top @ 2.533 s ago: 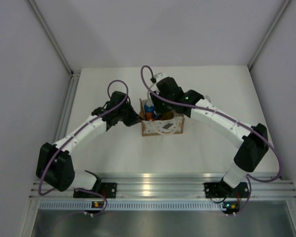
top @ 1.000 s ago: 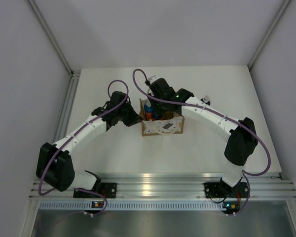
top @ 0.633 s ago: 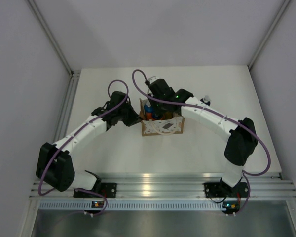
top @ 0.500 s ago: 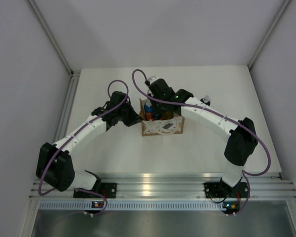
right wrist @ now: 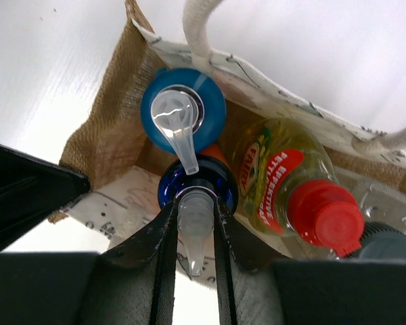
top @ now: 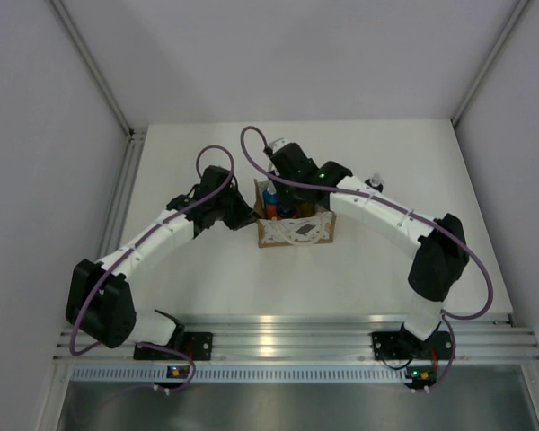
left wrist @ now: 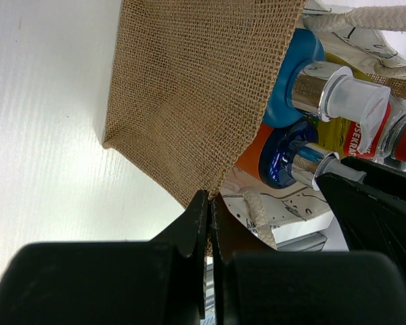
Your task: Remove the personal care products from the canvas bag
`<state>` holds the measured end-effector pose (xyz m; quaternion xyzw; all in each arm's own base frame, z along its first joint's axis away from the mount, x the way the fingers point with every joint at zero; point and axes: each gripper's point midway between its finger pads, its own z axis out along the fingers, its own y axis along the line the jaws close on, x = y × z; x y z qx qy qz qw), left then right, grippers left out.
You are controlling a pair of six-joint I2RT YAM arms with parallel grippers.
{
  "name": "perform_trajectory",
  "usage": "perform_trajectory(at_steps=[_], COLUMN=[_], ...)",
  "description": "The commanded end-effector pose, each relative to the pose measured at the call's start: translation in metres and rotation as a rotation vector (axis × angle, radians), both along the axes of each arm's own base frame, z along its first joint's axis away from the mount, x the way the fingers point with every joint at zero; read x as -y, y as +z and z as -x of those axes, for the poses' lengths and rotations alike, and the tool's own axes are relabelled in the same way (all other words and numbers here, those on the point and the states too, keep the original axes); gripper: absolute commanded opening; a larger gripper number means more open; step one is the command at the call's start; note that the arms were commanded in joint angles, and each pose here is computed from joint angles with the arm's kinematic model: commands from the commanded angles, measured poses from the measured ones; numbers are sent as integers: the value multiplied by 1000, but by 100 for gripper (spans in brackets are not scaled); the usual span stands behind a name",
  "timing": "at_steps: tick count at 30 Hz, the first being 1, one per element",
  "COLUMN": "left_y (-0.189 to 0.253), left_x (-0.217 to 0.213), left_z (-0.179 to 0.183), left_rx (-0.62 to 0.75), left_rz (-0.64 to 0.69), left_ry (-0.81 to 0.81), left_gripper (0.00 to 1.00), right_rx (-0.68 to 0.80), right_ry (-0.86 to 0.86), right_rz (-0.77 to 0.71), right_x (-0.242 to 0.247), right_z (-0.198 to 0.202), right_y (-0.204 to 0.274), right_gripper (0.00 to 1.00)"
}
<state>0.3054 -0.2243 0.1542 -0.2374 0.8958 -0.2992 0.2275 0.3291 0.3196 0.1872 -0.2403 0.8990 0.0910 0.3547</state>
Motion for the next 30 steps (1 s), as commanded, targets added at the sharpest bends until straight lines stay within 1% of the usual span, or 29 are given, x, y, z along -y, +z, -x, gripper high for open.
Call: perform_trajectory(at_steps=[1, 14, 25, 30], left_y=[16, 15, 13, 15], left_x=[-2, -3, -3, -4], left_z=[-7, -8, -8, -9], left_rx=[57, 57, 53, 58], left_rz=[-2, -6, -11, -11], left_ry=[19, 27, 25, 30], left_gripper=[0, 0, 0, 0], right_rx=[54, 117, 180, 218], right_ry=[26, 23, 18, 12], right_rz=[-43, -64, -95, -119], right_x=[-7, 0, 8, 13], right_z=[9, 8, 10, 11], right_y=[42, 80, 120, 148], right_gripper=[0, 0, 0, 0])
